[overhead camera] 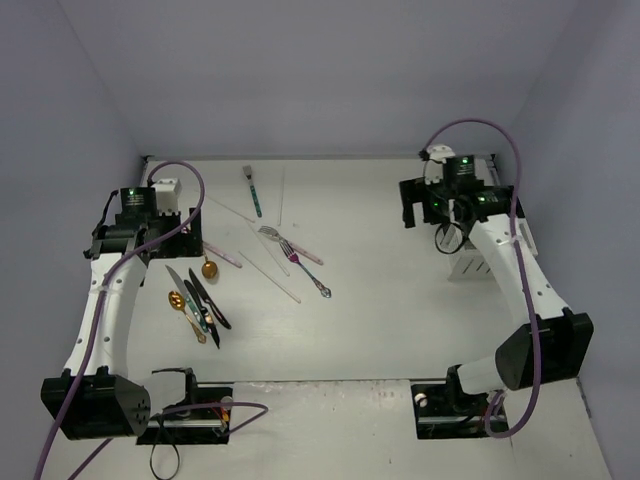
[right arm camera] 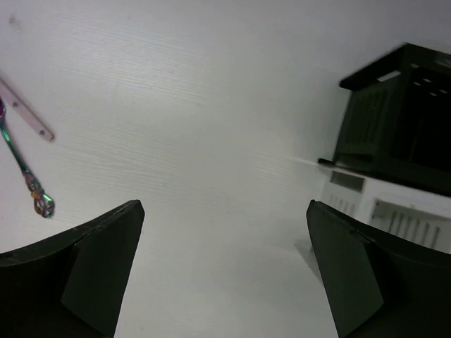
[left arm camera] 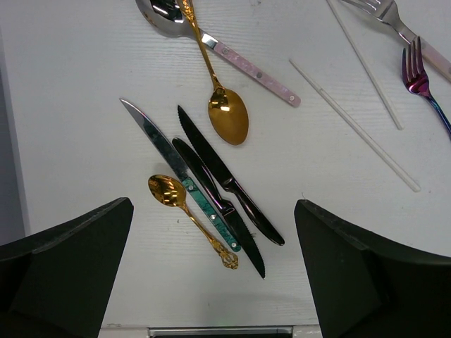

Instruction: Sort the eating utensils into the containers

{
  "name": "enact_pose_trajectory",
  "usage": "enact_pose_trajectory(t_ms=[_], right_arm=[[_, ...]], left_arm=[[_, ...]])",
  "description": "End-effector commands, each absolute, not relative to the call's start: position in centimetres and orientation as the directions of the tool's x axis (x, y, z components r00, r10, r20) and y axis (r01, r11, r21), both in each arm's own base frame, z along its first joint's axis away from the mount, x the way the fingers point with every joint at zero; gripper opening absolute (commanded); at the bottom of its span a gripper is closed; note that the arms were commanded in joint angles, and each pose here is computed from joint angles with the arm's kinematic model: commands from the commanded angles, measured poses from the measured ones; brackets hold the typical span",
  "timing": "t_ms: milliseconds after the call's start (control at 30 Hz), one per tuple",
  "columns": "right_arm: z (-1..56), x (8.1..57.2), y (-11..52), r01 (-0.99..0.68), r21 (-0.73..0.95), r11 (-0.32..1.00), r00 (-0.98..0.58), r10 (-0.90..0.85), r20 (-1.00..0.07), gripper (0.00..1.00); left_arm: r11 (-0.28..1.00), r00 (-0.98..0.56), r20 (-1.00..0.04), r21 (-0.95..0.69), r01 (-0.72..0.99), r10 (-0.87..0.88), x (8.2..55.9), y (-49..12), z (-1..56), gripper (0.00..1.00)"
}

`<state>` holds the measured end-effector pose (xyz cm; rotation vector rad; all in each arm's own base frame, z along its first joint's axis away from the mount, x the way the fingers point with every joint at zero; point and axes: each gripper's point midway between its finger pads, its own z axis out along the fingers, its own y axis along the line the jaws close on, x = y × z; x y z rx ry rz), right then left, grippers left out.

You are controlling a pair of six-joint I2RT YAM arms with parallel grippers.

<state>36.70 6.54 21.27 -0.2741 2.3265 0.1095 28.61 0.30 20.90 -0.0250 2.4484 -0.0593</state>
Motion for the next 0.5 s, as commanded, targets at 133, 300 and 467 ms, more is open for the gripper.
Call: enact_pose_trajectory(t_ms=[133, 300, 467], right_arm=[[19.1, 38.7, 19.1, -0.506, -0.029, 0.862, -0.644, -0.4, -0.652, 0.9], [15.1, 37.4, 25.6, -0.624, 0.028, 0.781, -0.659, -0.507, -0.556, 0.74], [11.8, 34.6, 30.1, -0.709, 0.051, 0.703, -0.636, -0.606, -0.477, 0.55]], left_arm=[[0.996, -0.715, -0.697, -0.001, -0.086, -0.062, 29.4, 1.9, 22.8, 0.97], [0.991, -0.72, -0.689, 0.03, -0.134, -0.076, 29.2, 2.8, 22.4, 0.97], [0.986, -0.727, -0.682, 0.055, -0.159, -0.08, 29.3, 3.5, 22.1, 0.97]])
